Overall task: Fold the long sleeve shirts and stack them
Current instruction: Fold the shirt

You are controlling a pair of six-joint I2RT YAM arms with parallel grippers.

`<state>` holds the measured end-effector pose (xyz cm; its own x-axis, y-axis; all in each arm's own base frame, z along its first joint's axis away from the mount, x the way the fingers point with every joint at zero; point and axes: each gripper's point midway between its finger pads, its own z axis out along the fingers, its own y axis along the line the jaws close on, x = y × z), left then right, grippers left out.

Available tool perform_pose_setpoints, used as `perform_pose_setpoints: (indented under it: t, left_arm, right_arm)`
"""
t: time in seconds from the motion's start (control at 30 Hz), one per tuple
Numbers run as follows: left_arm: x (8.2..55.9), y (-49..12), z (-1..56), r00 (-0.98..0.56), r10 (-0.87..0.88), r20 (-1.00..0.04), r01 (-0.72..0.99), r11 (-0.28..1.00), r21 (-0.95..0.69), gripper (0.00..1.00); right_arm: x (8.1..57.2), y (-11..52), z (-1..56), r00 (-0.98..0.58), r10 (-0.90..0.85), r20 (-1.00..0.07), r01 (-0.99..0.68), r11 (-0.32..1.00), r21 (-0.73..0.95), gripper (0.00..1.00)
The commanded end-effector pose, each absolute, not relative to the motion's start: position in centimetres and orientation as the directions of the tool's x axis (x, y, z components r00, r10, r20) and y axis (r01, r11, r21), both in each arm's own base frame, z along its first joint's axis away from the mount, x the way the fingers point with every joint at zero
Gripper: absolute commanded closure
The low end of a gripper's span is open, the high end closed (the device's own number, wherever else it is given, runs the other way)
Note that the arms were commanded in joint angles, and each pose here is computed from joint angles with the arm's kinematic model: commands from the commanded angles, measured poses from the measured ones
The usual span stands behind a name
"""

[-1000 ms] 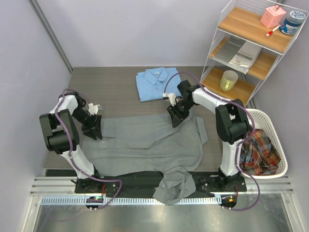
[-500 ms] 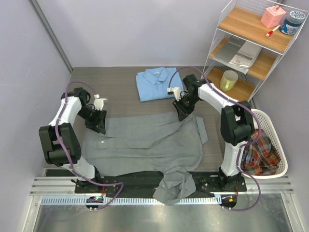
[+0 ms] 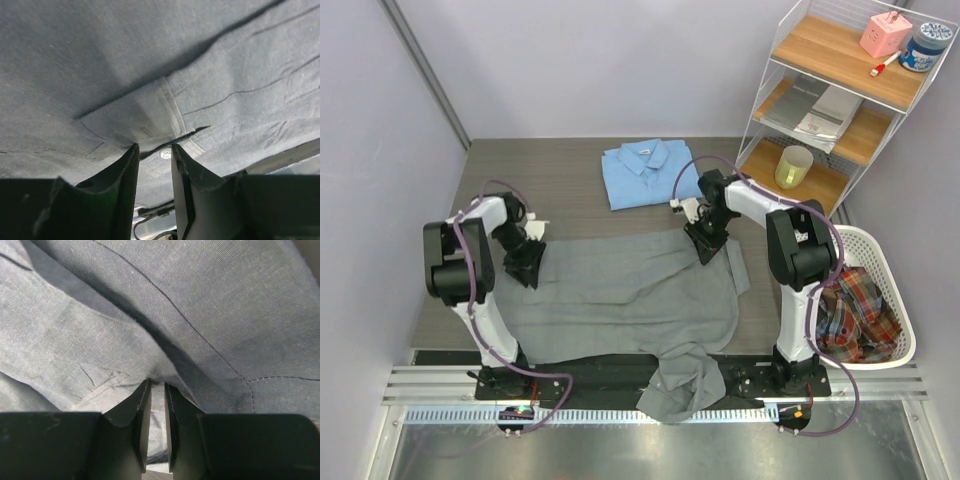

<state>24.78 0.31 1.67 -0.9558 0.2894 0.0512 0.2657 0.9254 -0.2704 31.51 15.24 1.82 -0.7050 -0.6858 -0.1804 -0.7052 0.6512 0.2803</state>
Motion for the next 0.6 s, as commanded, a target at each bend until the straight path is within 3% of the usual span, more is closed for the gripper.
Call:
perform_pose_setpoints:
  t: [0.0, 0.1, 0.23, 0.3, 0.43, 0.57]
  left_arm:
    - [32.4, 1.9, -1.0, -0.960, 0.276, -0.045, 0.279, 0.944, -0.176, 0.67]
    - [37.1, 2.0, -0.3, -0.960, 0.259, -0.103, 0.274, 0.947, -0.170, 0.67]
    - [39.4, 1.7, 1.1, -0.957, 0.261, -0.129, 0.282, 0.939, -0.195, 0.66]
    - [39.1, 1.5, 2.2, -0.944, 0.296, -0.143, 0.321, 0.924, -0.207, 0.63]
    - [37.2, -0.9, 6.9, -0.886, 0.379, -0.265, 0.450, 0.841, -0.302, 0.53]
    - [34.3, -3.0, 11.3, -0.821, 0.425, -0.382, 0.551, 0.766, -0.331, 0.48]
  right_arm:
    - [38.3, 14.7, 0.8, -0.713, -0.655, -0.251, -0.695, 0.706, 0.134, 0.77]
    - [41.5, 14.4, 0.9, -0.726, -0.629, -0.279, -0.674, 0.732, 0.101, 0.71]
    - [42.8, 14.1, 2.3, -0.718, -0.631, -0.295, -0.679, 0.728, 0.097, 0.64]
    - [42.4, 14.4, 4.3, -0.702, -0.637, -0.319, -0.695, 0.711, 0.109, 0.60]
    - [38.1, 15.8, 8.5, -0.679, -0.639, -0.361, -0.730, 0.638, 0.245, 0.50]
    - [34.6, 16.1, 10.3, -0.668, -0.636, -0.386, -0.743, 0.598, 0.302, 0.49]
